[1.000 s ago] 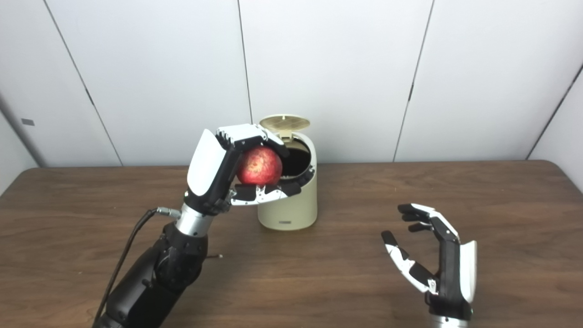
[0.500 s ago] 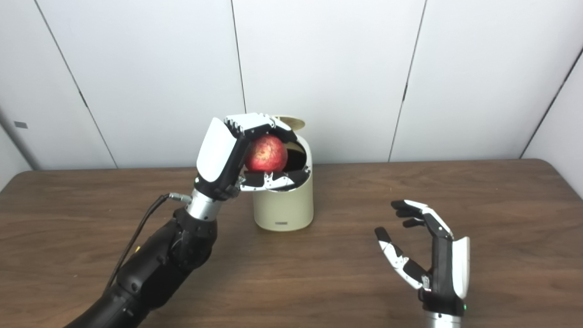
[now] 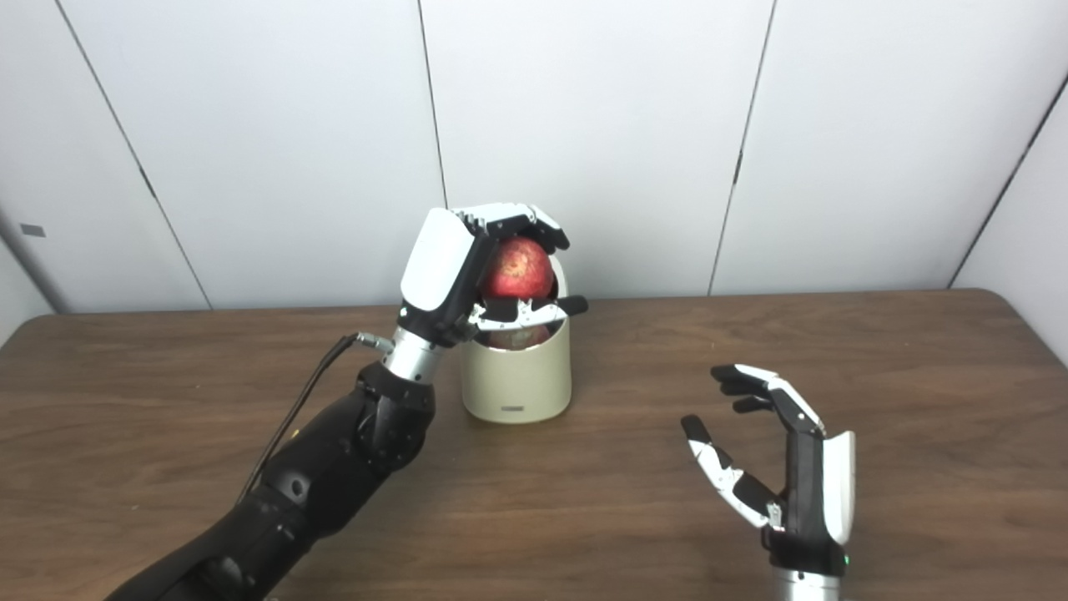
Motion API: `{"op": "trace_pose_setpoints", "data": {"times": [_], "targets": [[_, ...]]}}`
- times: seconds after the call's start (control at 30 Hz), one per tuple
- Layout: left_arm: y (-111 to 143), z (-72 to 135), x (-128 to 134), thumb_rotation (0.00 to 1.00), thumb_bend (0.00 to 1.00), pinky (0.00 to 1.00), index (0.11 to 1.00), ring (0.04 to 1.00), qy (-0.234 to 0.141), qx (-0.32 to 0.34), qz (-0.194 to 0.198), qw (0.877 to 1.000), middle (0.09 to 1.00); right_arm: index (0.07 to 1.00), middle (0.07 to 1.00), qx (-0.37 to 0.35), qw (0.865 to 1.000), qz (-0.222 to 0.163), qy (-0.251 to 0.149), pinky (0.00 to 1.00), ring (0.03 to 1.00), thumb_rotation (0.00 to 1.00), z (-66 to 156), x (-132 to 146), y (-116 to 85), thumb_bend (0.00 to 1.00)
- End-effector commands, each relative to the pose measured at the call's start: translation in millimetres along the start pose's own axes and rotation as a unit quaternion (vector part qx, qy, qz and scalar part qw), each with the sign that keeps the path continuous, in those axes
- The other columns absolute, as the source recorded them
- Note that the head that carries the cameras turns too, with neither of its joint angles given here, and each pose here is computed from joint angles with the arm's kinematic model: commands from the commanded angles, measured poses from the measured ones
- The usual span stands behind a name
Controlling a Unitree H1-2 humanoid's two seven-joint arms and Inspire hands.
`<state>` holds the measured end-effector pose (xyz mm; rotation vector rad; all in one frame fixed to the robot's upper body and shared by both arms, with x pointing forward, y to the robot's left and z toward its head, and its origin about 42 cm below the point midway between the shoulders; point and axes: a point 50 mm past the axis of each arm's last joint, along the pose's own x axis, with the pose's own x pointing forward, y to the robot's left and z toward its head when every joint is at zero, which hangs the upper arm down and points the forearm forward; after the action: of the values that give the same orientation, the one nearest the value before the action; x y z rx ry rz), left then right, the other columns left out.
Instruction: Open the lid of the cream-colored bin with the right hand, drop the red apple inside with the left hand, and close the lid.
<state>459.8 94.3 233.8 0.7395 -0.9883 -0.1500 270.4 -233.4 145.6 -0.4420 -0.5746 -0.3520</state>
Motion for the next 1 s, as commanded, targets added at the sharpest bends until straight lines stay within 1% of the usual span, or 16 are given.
{"op": "trace_pose_setpoints", "data": {"times": [0.0, 0.13, 0.47, 0.53, 0.57, 0.6, 0.63, 0.67, 0.7, 0.8, 0.9, 0.97], "targets": [[13, 2, 29, 0.0, 0.47, 0.34, 0.527, 0.407, -0.027, 0.003, 0.029, 0.999, 0.478, 0.629, 0.637, 0.009, 0.999, 0.017, 0.041, 0.51, 0.605, 0.27, -14, -31, 15, 0.26], [9, -4, 26, 0.0, 0.47, 0.34, 0.53, 0.401, -0.014, 0.008, 0.024, 1.0, 0.47, 0.63, 0.638, 0.017, 0.999, 0.014, 0.043, 0.51, 0.605, 0.28, -13, -32, 15, 0.26], [9, -12, 20, 0.0, 0.47, 0.34, 0.528, 0.406, -0.001, 0.01, 0.023, 1.0, 0.473, 0.632, 0.64, 0.012, 0.999, 0.016, 0.041, 0.51, 0.609, 0.28, -15, -32, 11, 0.27], [9, -14, 18, 0.0, 0.48, 0.35, 0.517, 0.433, -0.002, 0.009, 0.017, 1.0, 0.491, 0.633, 0.641, 0.011, 0.999, 0.016, 0.041, 0.51, 0.61, 0.28, -16, -33, 11, 0.27], [10, -14, 17, 0.0, 0.49, 0.38, 0.512, 0.434, -0.002, 0.007, 0.014, 1.0, 0.497, 0.632, 0.641, 0.011, 0.999, 0.016, 0.04, 0.51, 0.61, 0.28, -16, -32, 11, 0.27], [11, -14, 16, 0.04, 0.51, 0.4, 0.5, 0.474, -0.004, 0.006, 0.013, 1.0, 0.534, 0.632, 0.641, 0.011, 0.999, 0.017, 0.04, 0.51, 0.611, 0.28, -16, -32, 11, 0.27], [11, -14, 15, 0.06, 0.74, 0.42, 0.539, 0.493, -0.004, 0.004, 0.012, 1.0, 0.554, 0.633, 0.642, 0.011, 0.999, 0.017, 0.04, 0.51, 0.612, 0.27, -16, -32, 11, 0.27], [11, -14, 14, 0.1, 0.86, 0.43, 0.572, 0.517, -0.005, 0.003, 0.011, 1.0, 0.578, 0.632, 0.641, 0.012, 0.999, 0.017, 0.04, 0.51, 0.611, 0.27, -16, -32, 11, 0.27], [12, -14, 14, 0.13, 0.93, 0.45, 0.599, 0.538, -0.004, 0.0, 0.01, 1.0, 0.6, 0.632, 0.64, 0.012, 0.999, 0.017, 0.04, 0.51, 0.61, 0.26, -16, -32, 11, 0.27], [13, -13, 12, 0.17, 0.98, 0.49, 0.649, 0.589, -0.004, -0.007, 0.009, 1.0, 0.644, 0.63, 0.638, 0.011, 0.999, 0.017, 0.04, 0.51, 0.606, 0.25, -16, -32, 11, 0.27], [13, -13, 12, 0.19, 0.99, 0.53, 0.688, 0.635, -0.004, -0.011, 0.003, 1.0, 0.683, 0.63, 0.639, 0.01, 0.999, 0.018, 0.041, 0.51, 0.607, 0.25, -17, -32, 11, 0.27], [13, -13, 12, 0.19, 0.99, 0.54, 0.702, 0.65, -0.005, -0.012, -0.001, 1.0, 0.698, 0.631, 0.64, 0.011, 0.999, 0.018, 0.042, 0.51, 0.61, 0.25, -17, -32, 11, 0.27]]}}
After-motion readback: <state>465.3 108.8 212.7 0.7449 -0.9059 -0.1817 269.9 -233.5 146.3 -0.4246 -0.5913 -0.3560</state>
